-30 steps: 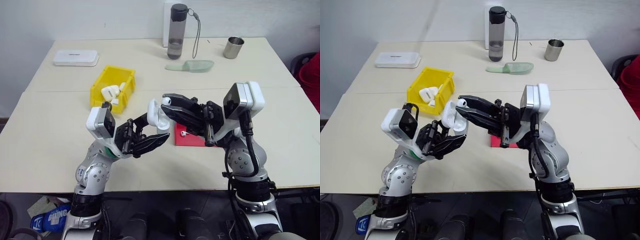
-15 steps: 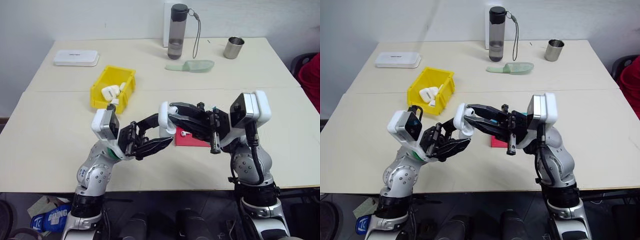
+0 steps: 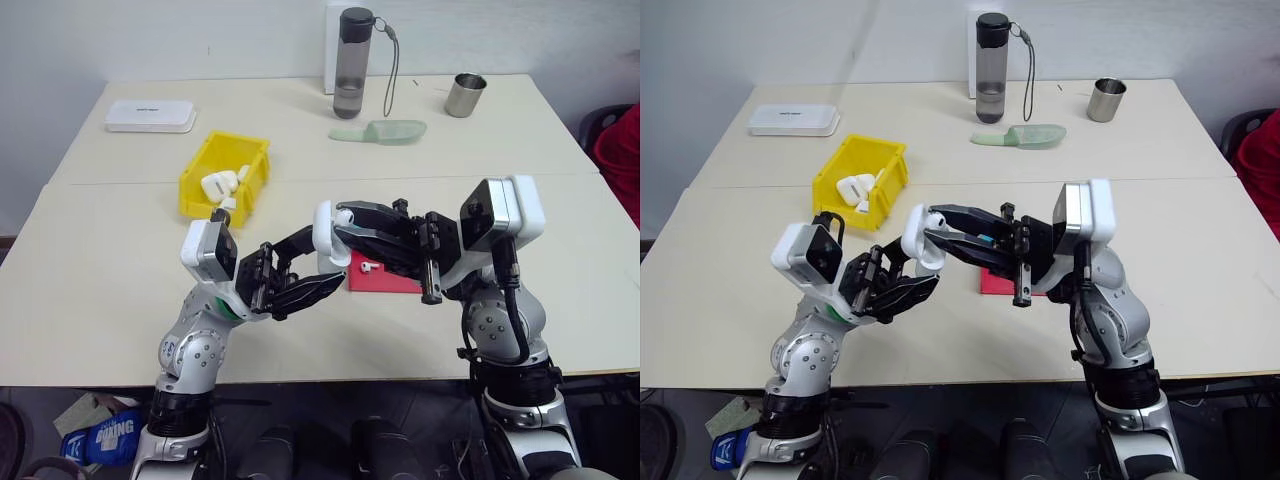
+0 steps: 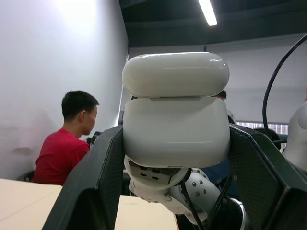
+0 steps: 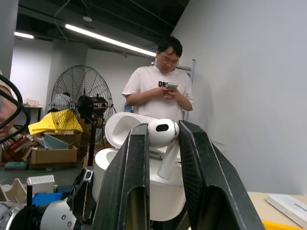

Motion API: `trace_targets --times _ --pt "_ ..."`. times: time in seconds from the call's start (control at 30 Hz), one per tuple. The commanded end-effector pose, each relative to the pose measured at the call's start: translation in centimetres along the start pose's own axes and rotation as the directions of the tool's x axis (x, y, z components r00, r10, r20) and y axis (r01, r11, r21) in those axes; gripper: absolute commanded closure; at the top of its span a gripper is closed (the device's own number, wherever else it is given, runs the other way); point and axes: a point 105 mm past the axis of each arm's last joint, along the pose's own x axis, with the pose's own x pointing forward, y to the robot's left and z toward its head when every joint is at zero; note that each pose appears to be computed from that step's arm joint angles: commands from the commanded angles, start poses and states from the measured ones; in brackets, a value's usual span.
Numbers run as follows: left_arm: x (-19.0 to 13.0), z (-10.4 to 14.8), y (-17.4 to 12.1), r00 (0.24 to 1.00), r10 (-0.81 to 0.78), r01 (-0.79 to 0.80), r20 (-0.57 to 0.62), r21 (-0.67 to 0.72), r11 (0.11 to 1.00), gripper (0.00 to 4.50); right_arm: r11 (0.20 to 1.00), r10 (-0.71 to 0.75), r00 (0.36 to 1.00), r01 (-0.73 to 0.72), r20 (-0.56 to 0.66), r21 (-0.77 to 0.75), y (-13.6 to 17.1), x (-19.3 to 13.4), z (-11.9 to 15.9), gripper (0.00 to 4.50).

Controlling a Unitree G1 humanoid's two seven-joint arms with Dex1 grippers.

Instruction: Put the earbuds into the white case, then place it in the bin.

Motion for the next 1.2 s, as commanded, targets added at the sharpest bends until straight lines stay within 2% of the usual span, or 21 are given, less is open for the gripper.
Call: trace_targets --times 0.03,0.37,0.87,1.0,1.2 --pt "1.0 1.4 -0.5 0.997 -0.044 0.041 0.058 0.059 0.997 1.74 0.999 0.026 1.000 -0.027 0.013 0.026 0.0 1.0 0.4 4.05" --pt "1.4 1.0 -0.4 0.995 -0.046 0.040 0.094 0.071 0.997 1.74 0.996 0.053 0.998 -0.054 0.016 0.065 -0.3 2.6 1.5 4.05" --pt "1.5 1.1 -0.6 0.990 -0.046 0.033 0.130 0.101 0.994 1.74 0.994 0.066 0.997 -0.061 -0.046 0.089 -0.6 1.9 0.4 4.05" --pt "1.6 1.2 -0.6 0.990 -0.050 0.036 0.131 0.110 0.993 1.74 0.990 0.059 0.997 -0.051 -0.055 0.134 -0.8 2.0 0.4 4.05" --pt "1.7 1.4 -0.6 0.989 -0.054 0.037 0.134 0.125 0.991 1.74 0.984 0.097 0.993 -0.086 -0.063 0.156 -0.4 2.2 0.6 2.01"
